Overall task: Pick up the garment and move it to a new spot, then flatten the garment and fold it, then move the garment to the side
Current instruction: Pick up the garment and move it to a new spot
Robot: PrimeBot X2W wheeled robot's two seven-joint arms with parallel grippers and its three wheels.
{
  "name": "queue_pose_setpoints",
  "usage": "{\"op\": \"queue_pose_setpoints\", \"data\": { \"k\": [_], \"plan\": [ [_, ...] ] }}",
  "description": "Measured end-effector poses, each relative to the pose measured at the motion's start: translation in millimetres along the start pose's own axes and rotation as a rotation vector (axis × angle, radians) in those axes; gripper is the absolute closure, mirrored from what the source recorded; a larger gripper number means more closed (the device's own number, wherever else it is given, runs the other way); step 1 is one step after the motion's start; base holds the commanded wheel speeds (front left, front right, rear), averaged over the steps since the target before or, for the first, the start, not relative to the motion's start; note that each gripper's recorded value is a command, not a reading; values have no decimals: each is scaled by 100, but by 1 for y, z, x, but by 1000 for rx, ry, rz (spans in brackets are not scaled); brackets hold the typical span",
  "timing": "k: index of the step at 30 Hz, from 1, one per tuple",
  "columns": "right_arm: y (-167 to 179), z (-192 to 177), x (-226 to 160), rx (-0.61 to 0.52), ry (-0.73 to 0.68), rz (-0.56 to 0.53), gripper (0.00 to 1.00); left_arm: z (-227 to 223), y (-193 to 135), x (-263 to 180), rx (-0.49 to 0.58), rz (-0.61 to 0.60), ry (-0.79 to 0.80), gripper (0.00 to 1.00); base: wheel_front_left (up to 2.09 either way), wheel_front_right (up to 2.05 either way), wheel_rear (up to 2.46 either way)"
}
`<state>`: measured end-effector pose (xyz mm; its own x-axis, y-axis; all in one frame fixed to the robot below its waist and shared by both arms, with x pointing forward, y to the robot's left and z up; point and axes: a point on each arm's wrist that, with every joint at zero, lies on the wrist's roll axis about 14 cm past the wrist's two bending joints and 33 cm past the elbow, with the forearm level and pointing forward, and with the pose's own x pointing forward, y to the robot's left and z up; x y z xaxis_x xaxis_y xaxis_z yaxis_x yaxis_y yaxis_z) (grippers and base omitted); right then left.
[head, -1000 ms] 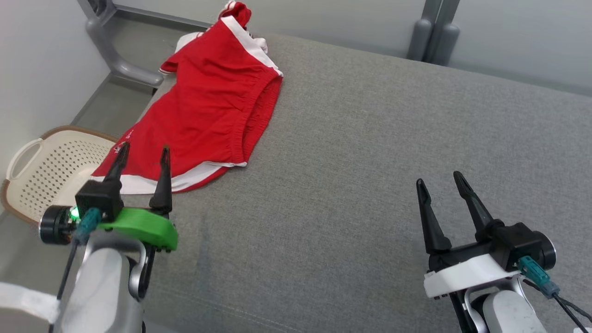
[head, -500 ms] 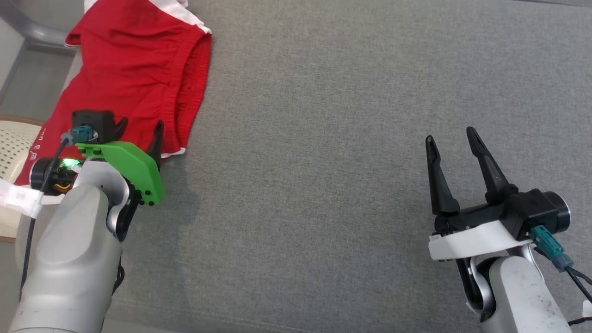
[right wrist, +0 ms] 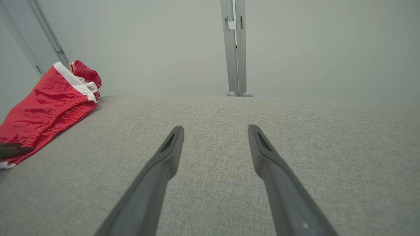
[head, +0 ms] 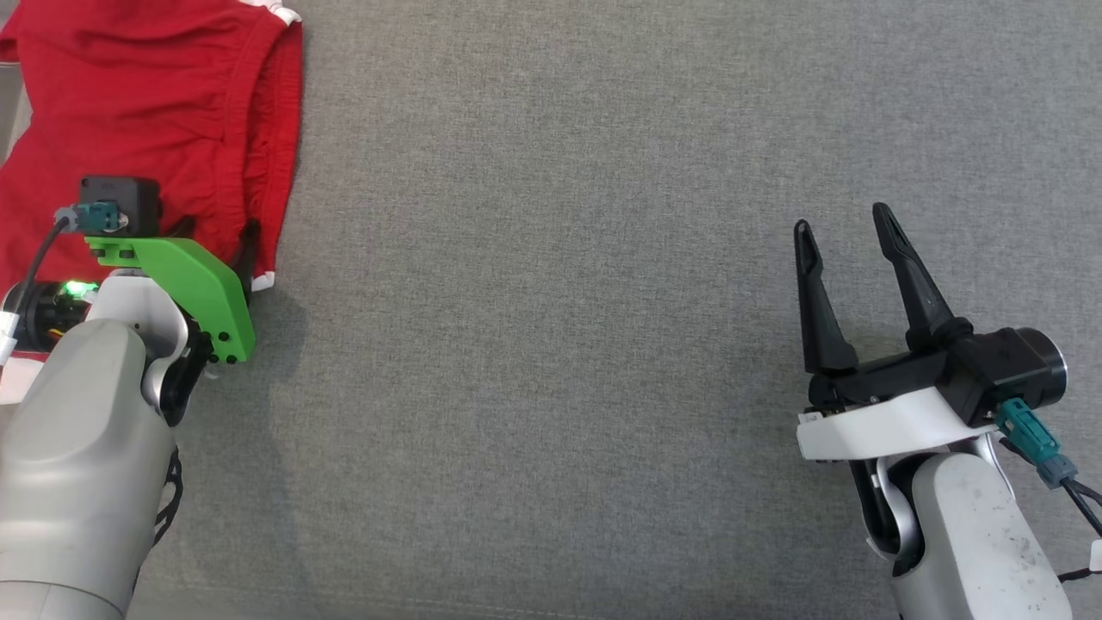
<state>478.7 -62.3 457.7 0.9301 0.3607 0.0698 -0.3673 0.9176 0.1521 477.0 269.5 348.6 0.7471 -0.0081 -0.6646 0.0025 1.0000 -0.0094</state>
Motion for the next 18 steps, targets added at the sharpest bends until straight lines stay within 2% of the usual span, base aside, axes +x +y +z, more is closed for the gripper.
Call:
{"op": "queue_pose_setpoints", "data": {
  "k": [1,2,3,4,12,18],
  "plan": [
    [0,1,0,0,-1,-2,0,0,1,0,-1,1,1,54,0,0,0],
    [-1,2,-1,0,-4,-3,0,0,1,-1,-3,-1,2,71,0,0,0],
    [-1,4,-1,2,-7,-5,0,1,0,-2,-3,-1,1,95,0,0,0],
    [-1,6,-2,2,-11,-7,0,1,0,-3,-4,-3,2,100,0,0,0],
    [-2,22,-7,0,-41,-17,0,11,7,-14,-11,7,-37,100,0,0,0],
    [-2,33,-15,0,-58,-26,0,46,7,-27,22,-6,-164,100,0,0,0]
  ]
}}
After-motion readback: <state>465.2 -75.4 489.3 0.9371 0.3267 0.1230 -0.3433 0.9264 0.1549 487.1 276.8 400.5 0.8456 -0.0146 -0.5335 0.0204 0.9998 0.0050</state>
